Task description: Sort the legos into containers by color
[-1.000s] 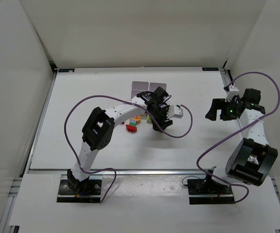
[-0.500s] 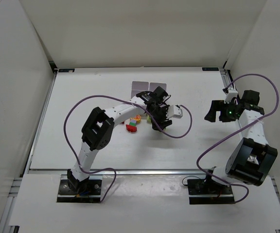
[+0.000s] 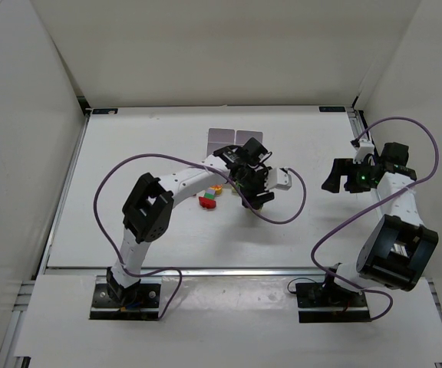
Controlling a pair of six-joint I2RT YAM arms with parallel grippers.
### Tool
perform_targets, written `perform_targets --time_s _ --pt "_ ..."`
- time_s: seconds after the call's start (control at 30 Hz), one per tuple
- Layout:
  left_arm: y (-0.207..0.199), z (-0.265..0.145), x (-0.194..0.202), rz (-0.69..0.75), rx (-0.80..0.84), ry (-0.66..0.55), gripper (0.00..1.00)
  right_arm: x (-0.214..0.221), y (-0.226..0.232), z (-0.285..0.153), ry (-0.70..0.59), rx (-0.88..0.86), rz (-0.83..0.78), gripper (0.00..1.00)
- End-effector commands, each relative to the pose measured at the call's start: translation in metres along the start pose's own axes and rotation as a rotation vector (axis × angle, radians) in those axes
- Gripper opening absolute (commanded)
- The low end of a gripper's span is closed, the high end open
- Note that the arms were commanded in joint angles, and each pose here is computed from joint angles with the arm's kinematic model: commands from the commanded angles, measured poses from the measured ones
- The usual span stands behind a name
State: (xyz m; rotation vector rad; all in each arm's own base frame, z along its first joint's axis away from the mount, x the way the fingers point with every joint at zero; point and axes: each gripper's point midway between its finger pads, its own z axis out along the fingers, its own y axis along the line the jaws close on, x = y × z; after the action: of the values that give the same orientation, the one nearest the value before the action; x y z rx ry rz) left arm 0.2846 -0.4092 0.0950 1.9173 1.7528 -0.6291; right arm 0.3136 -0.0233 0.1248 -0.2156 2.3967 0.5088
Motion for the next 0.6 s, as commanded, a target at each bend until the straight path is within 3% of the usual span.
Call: perform_targets --time_s 0.0,0.37,0.57 --pt "0.006 -0.021 -0.02 0.025 -0.054 -0.046 0.7 -0.007 0.0 0.001 -0.03 -0.015 -0.029 0.99" --pt "0.039 -0.006 0.0 -0.019 -0.099 -0.002 0.7 -0.007 -0.001 0.001 -0.022 -0.014 -0.028 0.99" --pt "0.034 -0.002 0.0 -0.006 -0.081 -0.003 0.71 -0.005 -0.003 0.002 -0.015 -0.009 -0.034 0.99"
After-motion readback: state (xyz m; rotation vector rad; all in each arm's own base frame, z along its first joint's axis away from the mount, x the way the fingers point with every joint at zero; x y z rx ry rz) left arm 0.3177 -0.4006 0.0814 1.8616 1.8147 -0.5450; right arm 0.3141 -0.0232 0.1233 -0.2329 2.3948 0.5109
